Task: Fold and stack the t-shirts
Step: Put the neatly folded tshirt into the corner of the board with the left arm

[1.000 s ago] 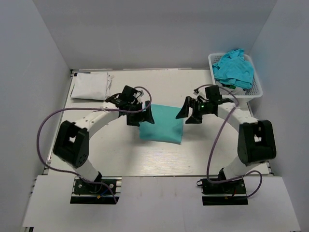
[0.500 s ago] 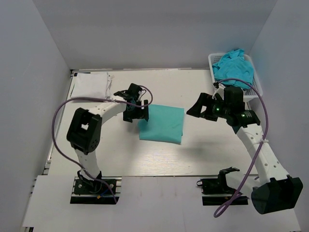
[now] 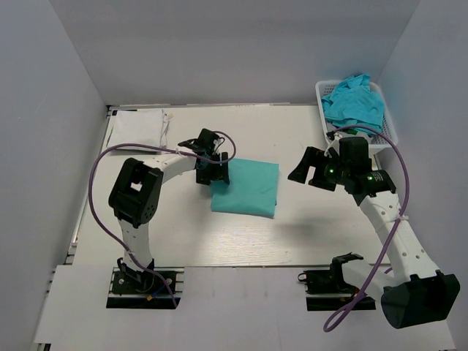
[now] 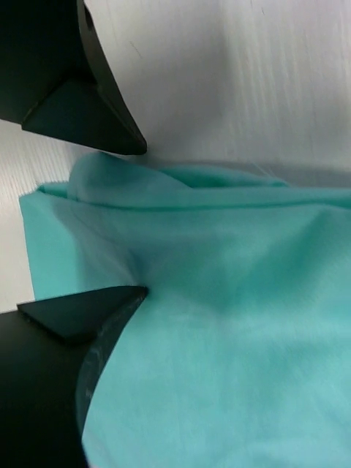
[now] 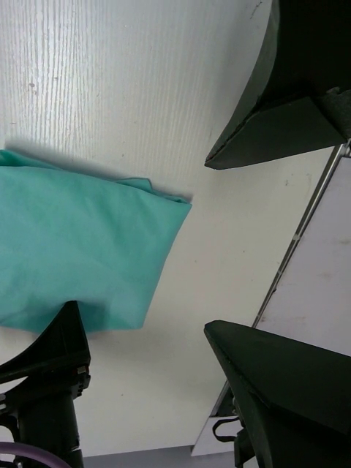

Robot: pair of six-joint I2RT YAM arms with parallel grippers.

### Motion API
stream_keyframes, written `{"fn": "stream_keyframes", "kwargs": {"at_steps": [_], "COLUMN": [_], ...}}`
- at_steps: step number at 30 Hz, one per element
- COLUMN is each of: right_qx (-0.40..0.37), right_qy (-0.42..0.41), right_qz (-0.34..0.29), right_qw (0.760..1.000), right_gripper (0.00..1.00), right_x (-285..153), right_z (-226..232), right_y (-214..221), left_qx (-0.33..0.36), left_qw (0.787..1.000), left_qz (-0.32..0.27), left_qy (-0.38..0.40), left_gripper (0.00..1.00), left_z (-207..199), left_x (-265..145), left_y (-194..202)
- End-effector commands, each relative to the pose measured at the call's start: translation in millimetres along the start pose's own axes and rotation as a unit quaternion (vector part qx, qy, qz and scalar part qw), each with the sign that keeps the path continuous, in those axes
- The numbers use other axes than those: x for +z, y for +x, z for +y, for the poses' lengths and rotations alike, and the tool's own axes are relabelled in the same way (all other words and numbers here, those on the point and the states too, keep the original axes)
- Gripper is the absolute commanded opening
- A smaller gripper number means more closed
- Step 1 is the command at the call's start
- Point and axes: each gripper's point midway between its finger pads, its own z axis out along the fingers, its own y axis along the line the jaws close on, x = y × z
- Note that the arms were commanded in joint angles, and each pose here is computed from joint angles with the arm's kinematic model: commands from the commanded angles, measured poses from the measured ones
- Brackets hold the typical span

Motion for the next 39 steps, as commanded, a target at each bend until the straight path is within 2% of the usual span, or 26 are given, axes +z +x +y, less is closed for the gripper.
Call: {"fn": "stream_keyframes", "kwargs": {"at_steps": [1,6,7,9,12,15,18,21,25,30,39], "right_qx": [-0.007,-0.009,-0.007,-0.008,-0.002,0.004,0.01,0.016,0.018,0.025,0.028], "right_qy": [0.017,0.023,0.025,0.028,0.037,0.048,0.054,0.063,0.066,0.072,0.062], "right_qz": [-0.009,-0.01,-0.012,-0.008,-0.013,-0.012,-0.018,-0.023,-0.023,-0.053,-0.101], "right_qw": [1.0,1.0,1.0,1.0,0.999,0.999,0.998,0.998,0.997,0.996,0.993], "right_gripper": [0.9,0.9,0.9,0.9,0.9,0.9,0.9,0.9,0.9,0.9,0.9], "right_x": [-3,-3,-2,-2,-2,-3,-5,-4,-4,-10,-18], "right_z": [-8,-10,-12,-13,-17,-23,-27,-31,-31,-27,-17], "right_y": [1,2,1,3,4,11,16,18,14,-2,-25], "left_qx": [-0.005,-0.005,-0.006,-0.002,0.004,0.026,0.056,0.122,0.149,0.155,0.138], "left_qw": [0.999,0.997,0.997,0.996,0.997,0.999,0.997,0.984,0.97,0.957,0.932], "left_qz": [0.035,0.048,0.056,0.061,0.054,0.021,-0.051,-0.11,-0.141,-0.153,-0.252], "left_qy": [0.026,0.059,0.06,0.058,0.047,0.012,-0.03,-0.067,-0.13,-0.193,-0.219], "left_gripper": [0.79,0.62,0.5,0.37,0.0,0.0,0.0,0.0,0.0,0.0,0.0], "left_z": [-4,-13,-12,-9,-7,1,4,7,29,69,102], "left_x": [27,40,44,47,47,30,-10,-47,-83,-104,-177], "left_y": [24,30,34,37,32,6,-42,-79,-113,-133,-203]}}
